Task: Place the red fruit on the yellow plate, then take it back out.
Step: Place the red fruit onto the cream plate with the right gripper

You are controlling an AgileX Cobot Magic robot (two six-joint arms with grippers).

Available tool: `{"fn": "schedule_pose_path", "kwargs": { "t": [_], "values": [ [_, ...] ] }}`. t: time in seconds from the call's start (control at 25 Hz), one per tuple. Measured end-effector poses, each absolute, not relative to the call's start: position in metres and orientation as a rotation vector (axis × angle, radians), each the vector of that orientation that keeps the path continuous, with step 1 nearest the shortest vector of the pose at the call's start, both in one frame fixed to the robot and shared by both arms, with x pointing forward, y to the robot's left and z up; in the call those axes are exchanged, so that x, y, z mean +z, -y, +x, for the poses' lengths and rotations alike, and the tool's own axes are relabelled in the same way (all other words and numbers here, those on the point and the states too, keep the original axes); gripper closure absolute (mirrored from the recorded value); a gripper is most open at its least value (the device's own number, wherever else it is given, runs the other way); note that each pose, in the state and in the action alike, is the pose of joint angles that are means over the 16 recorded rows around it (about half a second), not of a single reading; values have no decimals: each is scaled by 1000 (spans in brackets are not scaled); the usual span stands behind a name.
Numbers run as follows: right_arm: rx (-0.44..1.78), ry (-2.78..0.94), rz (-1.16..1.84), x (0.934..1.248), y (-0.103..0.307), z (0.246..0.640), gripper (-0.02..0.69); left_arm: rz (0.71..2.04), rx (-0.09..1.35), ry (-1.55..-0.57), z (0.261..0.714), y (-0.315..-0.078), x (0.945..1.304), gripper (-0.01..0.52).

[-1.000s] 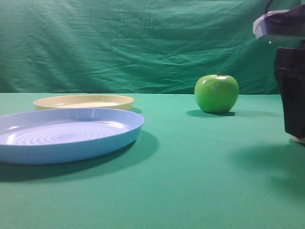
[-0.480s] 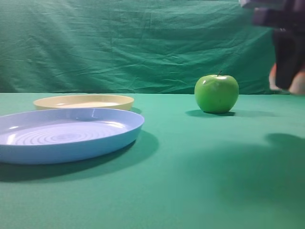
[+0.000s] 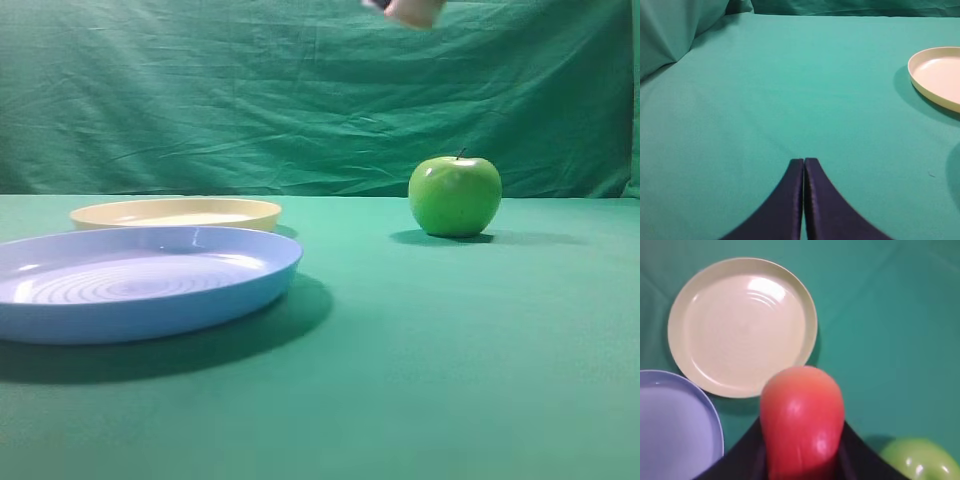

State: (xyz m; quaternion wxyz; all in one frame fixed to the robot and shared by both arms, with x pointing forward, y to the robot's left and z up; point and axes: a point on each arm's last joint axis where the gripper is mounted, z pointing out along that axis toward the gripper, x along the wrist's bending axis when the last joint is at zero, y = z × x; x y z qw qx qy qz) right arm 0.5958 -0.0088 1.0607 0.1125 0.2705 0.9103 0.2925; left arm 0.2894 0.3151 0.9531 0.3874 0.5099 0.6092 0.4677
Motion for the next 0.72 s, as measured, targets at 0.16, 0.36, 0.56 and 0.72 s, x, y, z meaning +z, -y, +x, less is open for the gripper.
{"fn": "schedule_pose_path", "kwargs": {
  "t": [0.16,0.36,0.56,0.72],
  "values": [
    [869,-2707,712,1034,-23,605,473,1298,1190,-1550,289,-315,953,514],
    [894,-2728,639,998,-51,614,470,1298,1190,-1550,289,-315,953,514],
    [924,-2726,600,969,-65,620,400,1298,1190,-1550,289,-315,953,514],
    [938,-2719,577,954,-70,624,290,1298,1190,-1550,289,-315,953,514]
  ]
}}
